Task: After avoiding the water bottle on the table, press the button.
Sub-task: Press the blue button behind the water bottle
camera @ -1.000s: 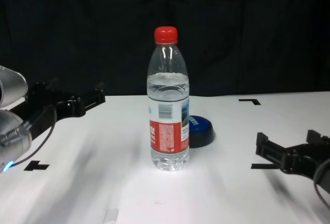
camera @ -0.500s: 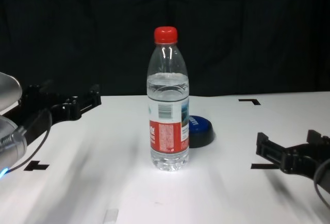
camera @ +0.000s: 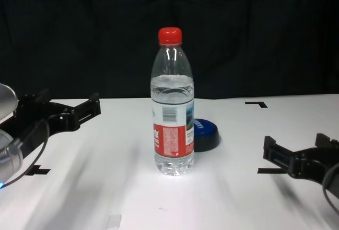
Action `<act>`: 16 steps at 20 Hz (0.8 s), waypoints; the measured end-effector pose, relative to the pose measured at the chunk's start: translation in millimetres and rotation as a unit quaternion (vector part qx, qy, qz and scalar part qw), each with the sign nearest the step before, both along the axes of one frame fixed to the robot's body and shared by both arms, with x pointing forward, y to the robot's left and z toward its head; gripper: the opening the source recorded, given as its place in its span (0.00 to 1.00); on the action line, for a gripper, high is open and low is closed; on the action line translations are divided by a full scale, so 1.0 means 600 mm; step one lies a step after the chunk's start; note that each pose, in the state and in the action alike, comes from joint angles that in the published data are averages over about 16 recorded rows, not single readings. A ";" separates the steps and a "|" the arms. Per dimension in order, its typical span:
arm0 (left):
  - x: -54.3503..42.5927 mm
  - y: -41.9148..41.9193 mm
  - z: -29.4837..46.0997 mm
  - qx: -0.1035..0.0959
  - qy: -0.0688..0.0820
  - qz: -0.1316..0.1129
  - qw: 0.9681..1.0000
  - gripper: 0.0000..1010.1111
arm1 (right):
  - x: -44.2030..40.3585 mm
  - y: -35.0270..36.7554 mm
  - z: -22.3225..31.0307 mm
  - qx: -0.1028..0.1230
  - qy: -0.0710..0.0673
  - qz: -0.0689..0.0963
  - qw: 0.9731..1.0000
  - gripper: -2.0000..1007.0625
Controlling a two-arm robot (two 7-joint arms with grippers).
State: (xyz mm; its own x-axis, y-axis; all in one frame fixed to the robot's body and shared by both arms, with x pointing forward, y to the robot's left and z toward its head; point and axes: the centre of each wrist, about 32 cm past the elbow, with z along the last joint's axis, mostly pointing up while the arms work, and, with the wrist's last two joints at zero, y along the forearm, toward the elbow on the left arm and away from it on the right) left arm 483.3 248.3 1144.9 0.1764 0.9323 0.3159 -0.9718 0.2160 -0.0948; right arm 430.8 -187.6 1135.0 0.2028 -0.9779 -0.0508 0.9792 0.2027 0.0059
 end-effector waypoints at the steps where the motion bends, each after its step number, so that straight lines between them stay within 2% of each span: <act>1: -0.002 0.000 0.000 0.000 0.000 0.001 1.000 1.00 | 0.000 0.000 0.0000 0.000 0.000 0.000 1.000 1.00; 16: -0.031 -0.005 -0.004 -0.005 0.002 0.024 1.000 1.00 | 0.000 0.000 0.0000 0.000 0.000 0.000 1.000 1.00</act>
